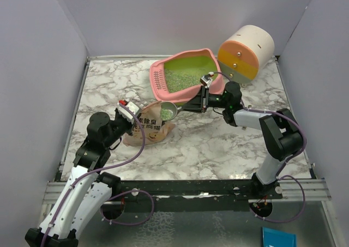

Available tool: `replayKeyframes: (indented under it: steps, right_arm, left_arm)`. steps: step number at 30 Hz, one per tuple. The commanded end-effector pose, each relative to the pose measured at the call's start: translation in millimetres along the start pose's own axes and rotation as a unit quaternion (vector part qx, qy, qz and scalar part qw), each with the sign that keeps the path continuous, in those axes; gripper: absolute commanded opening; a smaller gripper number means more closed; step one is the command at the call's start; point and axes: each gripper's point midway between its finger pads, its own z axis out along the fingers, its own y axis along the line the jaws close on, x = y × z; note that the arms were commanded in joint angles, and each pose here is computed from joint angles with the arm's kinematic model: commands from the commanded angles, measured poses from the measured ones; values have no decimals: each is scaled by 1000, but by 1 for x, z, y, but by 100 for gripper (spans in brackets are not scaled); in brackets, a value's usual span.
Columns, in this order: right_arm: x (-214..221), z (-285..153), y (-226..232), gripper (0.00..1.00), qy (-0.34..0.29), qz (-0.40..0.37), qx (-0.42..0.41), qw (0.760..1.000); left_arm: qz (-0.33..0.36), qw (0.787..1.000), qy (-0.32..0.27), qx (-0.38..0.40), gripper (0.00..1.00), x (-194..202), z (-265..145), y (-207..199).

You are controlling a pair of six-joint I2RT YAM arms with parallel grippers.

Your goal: Fill the litter box with clean litter

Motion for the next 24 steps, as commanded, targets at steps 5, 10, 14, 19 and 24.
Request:
replayKeyframes:
  steps: [5, 10, 14, 19, 24]
  right_arm:
    - [-5, -19, 14, 1, -18, -24, 0, 1000]
    - [-10, -38, 11, 1, -41, -21, 13, 999]
    - [-13, -50, 10, 1, -50, -21, 14, 998]
    - [-14, -59, 6, 1, -59, -16, 15, 998]
    - [-14, -67, 4, 1, -68, -10, 11, 998]
  left_arm:
    - [7, 999, -33, -14, 0, -20, -1, 7]
    - [5, 999, -34, -17, 0, -20, 1, 8]
    - [1, 999, -36, -18, 0, -19, 2, 8]
    - [-1, 999, -46, -22, 0, -23, 2, 9]
    - [0, 999, -49, -21, 0, -25, 1, 8]
